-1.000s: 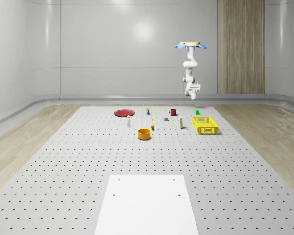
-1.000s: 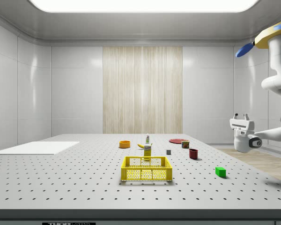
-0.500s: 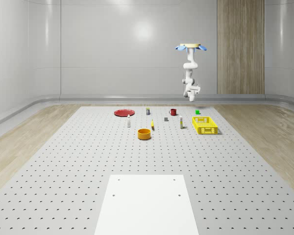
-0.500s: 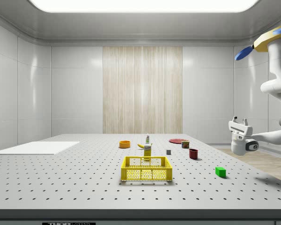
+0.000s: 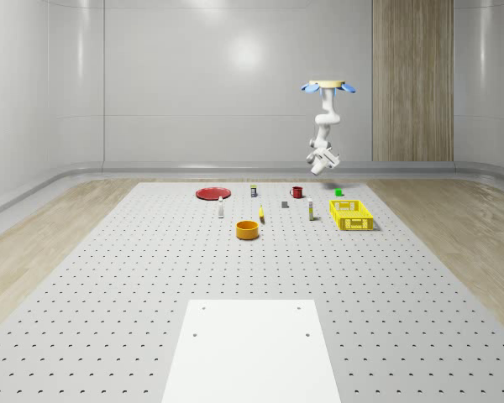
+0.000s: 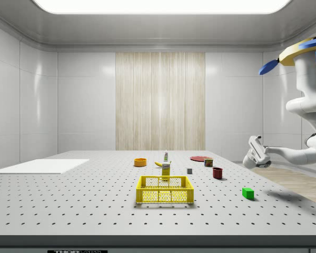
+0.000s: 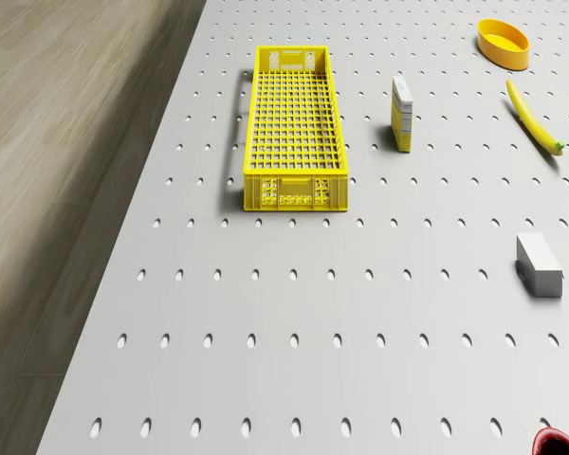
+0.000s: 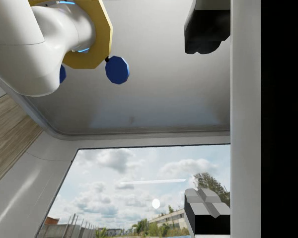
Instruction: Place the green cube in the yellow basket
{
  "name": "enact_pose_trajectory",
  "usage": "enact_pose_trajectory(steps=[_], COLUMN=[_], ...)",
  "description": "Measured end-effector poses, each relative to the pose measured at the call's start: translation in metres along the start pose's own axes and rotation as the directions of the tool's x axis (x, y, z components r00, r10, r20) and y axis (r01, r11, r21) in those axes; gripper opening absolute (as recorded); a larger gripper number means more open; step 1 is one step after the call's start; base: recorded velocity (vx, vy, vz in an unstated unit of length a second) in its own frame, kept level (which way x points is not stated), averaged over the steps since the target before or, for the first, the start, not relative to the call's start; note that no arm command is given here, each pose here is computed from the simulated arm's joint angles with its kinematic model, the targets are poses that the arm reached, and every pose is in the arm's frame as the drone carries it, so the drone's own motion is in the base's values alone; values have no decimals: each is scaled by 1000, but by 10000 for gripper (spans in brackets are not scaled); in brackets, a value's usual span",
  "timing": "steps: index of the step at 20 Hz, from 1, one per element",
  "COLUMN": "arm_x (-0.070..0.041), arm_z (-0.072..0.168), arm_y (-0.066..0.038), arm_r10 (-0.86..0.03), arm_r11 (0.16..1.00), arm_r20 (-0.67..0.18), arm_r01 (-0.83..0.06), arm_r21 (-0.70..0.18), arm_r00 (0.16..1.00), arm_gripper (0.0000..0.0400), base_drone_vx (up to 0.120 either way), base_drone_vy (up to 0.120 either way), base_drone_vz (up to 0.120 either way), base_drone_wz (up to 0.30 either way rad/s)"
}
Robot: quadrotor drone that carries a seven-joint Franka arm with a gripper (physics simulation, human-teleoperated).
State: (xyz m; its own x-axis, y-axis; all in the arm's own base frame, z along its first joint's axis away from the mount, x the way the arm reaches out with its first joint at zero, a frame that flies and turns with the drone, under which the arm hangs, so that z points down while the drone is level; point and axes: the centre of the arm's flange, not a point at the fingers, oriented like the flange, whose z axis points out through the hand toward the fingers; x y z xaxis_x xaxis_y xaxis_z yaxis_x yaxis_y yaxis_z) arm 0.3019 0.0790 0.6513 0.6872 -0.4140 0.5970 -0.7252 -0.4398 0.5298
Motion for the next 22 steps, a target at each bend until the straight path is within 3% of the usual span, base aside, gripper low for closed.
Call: enact_pose_trajectory(steps=[3,5,8,11,14,22], arm_x=[-32,-52,-68,-71,-69,-62], arm_z=[11,32,73,108,130,153], arm_y=[-31,-50,-66,-68,-64,-57], arm_r10=[-63,-172,-384,-563,-676,-791], arm_r11=[947,843,635,457,344,232], arm_r20=[-316,-508,-668,-686,-650,-568], arm_r01=[-43,-141,-343,-518,-631,-746], arm_r21=[-320,-519,-693,-723,-695,-624], arm_r00=[947,844,638,461,348,230], arm_gripper=[400,400,400,400,400,400], base_drone_vx=[120,120,120,120,67,45], base_drone_vy=[0,0,0,0,0,0], base_drone_vz=[0,-100,-120,-120,-120,-120], base_drone_wz=[0,0,0,0,0,0])
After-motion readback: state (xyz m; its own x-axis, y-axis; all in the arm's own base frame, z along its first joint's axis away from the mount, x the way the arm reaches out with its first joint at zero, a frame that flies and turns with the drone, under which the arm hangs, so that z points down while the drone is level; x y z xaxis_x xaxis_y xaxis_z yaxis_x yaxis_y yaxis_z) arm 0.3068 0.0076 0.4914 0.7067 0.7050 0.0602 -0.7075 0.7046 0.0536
